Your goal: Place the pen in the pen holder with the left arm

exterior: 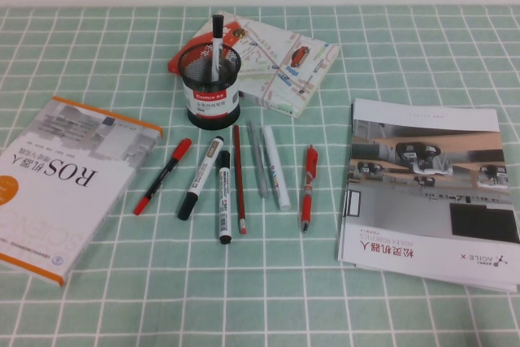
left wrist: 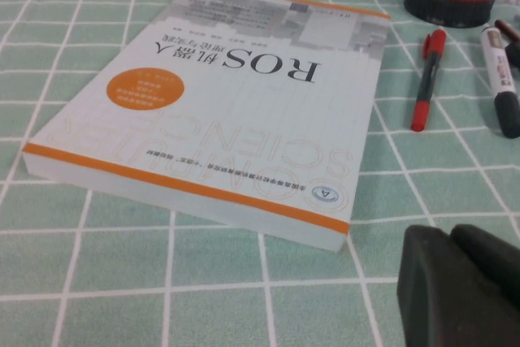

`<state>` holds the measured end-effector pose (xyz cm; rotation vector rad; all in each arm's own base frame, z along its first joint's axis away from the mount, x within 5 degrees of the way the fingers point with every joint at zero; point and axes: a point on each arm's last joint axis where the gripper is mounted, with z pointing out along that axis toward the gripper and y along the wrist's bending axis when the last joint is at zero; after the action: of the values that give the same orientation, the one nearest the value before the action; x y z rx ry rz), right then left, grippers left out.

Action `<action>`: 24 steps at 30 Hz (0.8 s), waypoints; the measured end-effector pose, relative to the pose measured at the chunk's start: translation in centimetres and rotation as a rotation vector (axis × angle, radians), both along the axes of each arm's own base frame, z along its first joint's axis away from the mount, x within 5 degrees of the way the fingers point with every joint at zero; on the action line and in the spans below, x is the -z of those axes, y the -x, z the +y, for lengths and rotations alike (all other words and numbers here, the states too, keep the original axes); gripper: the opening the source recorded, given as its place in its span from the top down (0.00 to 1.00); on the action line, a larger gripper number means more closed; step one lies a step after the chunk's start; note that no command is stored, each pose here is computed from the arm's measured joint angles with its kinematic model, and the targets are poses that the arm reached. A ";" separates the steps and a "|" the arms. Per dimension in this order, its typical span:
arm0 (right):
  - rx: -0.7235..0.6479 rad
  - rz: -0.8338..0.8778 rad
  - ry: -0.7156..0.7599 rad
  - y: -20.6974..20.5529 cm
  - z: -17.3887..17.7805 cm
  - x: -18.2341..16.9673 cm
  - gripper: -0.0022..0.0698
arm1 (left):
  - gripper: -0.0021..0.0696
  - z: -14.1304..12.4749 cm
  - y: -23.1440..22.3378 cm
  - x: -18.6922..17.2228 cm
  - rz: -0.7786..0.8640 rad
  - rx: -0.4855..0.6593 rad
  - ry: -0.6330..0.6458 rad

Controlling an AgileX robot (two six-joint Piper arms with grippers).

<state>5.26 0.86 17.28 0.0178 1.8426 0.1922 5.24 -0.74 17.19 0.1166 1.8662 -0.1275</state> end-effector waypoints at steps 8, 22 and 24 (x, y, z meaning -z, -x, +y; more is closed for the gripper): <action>0.000 0.000 0.000 0.0 0.0 0.0 1.00 | 0.97 0.1 0.0 0.0 0.008 -0.003 -0.029; 0.000 0.000 0.000 0.0 0.0 0.0 1.00 | 0.97 0.1 0.0 0.0 0.009 -0.003 -0.032; 0.000 0.000 0.000 0.0 0.0 0.0 1.00 | 0.97 0.1 0.0 0.0 0.009 -0.002 -0.034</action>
<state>5.26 0.86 17.28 0.0178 1.8426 0.1922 5.20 -0.63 17.17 0.1377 1.8777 -0.0949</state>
